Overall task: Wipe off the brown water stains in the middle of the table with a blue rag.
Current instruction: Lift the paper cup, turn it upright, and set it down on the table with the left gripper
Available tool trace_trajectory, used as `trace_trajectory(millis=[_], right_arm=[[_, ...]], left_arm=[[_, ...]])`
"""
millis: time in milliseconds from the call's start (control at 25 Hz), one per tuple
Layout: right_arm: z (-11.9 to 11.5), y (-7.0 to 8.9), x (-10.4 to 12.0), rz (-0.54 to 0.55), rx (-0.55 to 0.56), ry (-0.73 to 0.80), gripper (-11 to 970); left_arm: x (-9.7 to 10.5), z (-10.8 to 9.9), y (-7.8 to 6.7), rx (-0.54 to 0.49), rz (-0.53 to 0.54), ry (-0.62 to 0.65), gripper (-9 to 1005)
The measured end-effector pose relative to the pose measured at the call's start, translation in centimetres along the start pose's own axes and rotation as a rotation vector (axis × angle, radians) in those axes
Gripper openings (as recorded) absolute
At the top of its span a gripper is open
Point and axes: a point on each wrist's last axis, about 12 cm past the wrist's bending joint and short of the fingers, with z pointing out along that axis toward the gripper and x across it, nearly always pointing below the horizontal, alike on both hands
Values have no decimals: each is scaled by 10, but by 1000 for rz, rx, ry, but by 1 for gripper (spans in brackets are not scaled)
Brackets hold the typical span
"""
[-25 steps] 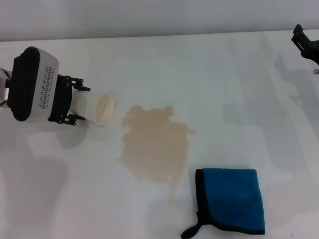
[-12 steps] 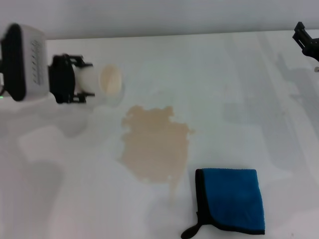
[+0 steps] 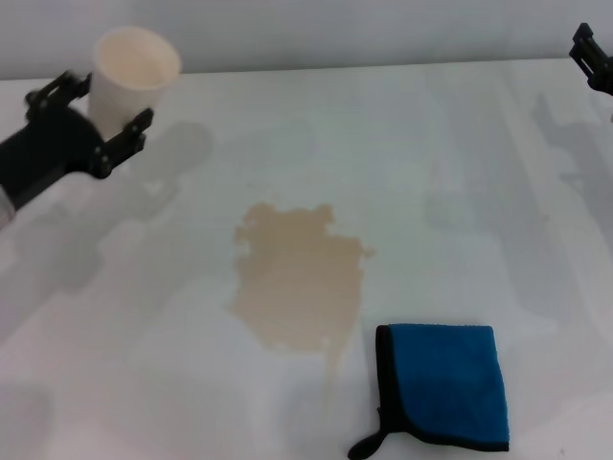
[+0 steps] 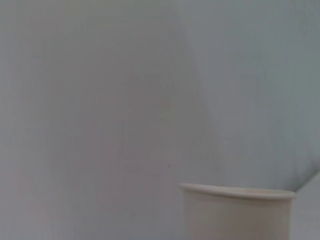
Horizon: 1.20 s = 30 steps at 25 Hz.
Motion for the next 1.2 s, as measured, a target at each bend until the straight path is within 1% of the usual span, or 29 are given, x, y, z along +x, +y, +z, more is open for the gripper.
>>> trace_trajectory(millis=[80, 120, 160, 200, 320, 360, 400, 520, 640, 800, 920, 1200], right_arm=[[1, -1, -1, -3, 0, -6, 871], [1, -1, -2, -4, -2, -10, 871], [1, -1, -3, -5, -3, -15, 871], [1, -1, -4, -6, -3, -21, 871], [0, -3, -5, -10, -2, -31, 871], [-1, -4, -5, -10, -2, -34, 871], [-2, -4, -5, -11, -2, -37, 871], [-5, -6, -5, -10, -2, -48, 871], [-7, -5, -4, -8, -7, -55, 871], [-8, -4, -4, -8, -11, -51, 871], [-8, -3, -2, -9, -17, -46, 871], [-8, -2, -1, -7, -19, -44, 871]], left_arm=[[9, -10, -13, -43, -82, -21, 682], [12, -13, -17, -55, -103, -26, 682], [12, -13, -17, -55, -103, -26, 682], [21, -22, -31, -103, -172, -40, 682], [27, -29, -42, -154, -231, -47, 682], [31, -32, -50, -187, -262, -44, 682], [31, -32, -50, -187, -262, -44, 682], [36, -30, -57, -221, -288, -14, 683], [39, -26, -65, -222, -313, 24, 683], [42, -16, -73, -241, -381, 73, 683], [44, -12, -76, -253, -411, 99, 684], [46, -12, -80, -251, -426, 124, 684]])
